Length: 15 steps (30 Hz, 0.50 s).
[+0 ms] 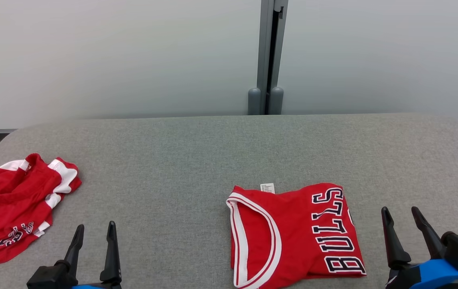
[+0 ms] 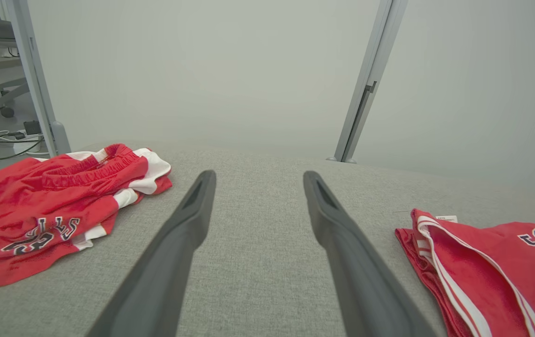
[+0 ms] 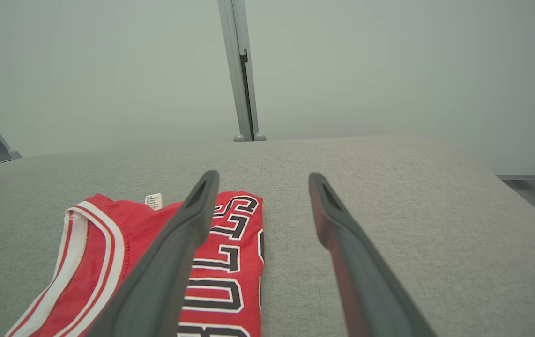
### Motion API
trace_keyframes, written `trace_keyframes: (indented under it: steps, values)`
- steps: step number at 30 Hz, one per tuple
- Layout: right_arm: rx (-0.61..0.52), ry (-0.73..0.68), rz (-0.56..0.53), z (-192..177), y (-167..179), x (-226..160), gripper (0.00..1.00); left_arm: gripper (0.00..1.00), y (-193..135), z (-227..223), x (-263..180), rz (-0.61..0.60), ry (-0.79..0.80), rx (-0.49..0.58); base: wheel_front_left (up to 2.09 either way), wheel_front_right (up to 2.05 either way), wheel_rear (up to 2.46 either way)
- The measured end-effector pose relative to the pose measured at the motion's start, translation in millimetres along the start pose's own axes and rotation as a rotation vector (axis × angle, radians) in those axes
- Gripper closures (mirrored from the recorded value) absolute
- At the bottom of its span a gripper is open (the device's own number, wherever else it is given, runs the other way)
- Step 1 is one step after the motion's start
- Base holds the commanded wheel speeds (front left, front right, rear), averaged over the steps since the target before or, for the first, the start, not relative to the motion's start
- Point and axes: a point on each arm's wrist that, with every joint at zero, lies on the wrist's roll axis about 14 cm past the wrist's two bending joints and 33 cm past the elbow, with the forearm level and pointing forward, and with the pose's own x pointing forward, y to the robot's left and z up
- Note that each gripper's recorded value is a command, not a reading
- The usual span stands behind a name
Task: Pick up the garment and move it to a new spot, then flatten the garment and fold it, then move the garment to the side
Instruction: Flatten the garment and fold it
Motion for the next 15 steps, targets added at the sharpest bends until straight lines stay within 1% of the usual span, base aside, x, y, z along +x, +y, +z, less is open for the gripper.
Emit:
trace_keyframes:
  steps: [15]
  values:
    - [0.022, 0.021, 0.016, -7.5, 5.6, 0.0, 0.00, 0.00, 4.6, -1.3, -3.7, 0.010, 0.011, 0.014, 0.00, 0.00, 0.00]
